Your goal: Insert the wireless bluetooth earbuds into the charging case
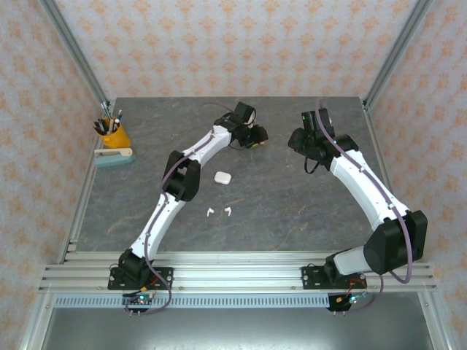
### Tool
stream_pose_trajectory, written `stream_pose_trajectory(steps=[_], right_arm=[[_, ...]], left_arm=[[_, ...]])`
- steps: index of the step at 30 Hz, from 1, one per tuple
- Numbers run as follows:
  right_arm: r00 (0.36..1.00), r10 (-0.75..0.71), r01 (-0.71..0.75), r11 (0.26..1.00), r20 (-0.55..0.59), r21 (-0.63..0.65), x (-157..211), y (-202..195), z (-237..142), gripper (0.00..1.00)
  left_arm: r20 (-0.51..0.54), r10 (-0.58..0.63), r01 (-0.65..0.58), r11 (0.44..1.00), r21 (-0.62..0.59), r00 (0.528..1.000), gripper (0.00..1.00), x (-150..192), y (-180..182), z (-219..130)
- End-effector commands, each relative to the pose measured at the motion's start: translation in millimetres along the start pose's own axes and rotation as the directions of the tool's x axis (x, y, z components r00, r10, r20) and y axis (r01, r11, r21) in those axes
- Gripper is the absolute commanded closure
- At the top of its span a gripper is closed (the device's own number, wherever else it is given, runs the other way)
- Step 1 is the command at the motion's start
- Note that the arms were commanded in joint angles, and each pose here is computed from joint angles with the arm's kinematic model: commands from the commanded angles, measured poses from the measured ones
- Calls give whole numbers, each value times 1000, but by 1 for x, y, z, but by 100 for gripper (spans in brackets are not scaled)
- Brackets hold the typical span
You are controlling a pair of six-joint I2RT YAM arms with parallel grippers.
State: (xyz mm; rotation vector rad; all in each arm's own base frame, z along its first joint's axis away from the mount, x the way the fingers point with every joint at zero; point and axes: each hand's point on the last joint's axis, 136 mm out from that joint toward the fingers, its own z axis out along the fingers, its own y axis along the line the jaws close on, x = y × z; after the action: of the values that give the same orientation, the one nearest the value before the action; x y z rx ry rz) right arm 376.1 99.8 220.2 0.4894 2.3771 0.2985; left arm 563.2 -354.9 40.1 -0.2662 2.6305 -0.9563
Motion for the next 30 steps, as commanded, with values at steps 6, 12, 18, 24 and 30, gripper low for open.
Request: stream_pose_trajectory(steps=[6, 12, 18, 24, 30], right_arm=[[999, 14, -14, 1000, 32, -1, -10, 0, -17, 54], [1000, 18, -18, 999, 4, -26, -5, 4, -17, 51], [998, 35, -39, 997, -58, -67, 5, 14, -3, 41], [993, 8, -17, 997, -120, -71, 23, 34, 19, 36], [977, -69, 58, 997, -200, -57, 58, 72, 47, 33]], left_arm=[[55, 48, -43, 995, -89, 997, 15, -22, -3, -67], [148, 105, -92, 992, -90, 983, 1, -41, -16, -128], [286, 272, -223, 956, -191, 919, 0, -53, -34, -212], [402, 377, -241, 906, -349, 834, 0, -60, -27, -287], [557, 357, -84, 887, -455, 750, 0, -63, 4, -356]])
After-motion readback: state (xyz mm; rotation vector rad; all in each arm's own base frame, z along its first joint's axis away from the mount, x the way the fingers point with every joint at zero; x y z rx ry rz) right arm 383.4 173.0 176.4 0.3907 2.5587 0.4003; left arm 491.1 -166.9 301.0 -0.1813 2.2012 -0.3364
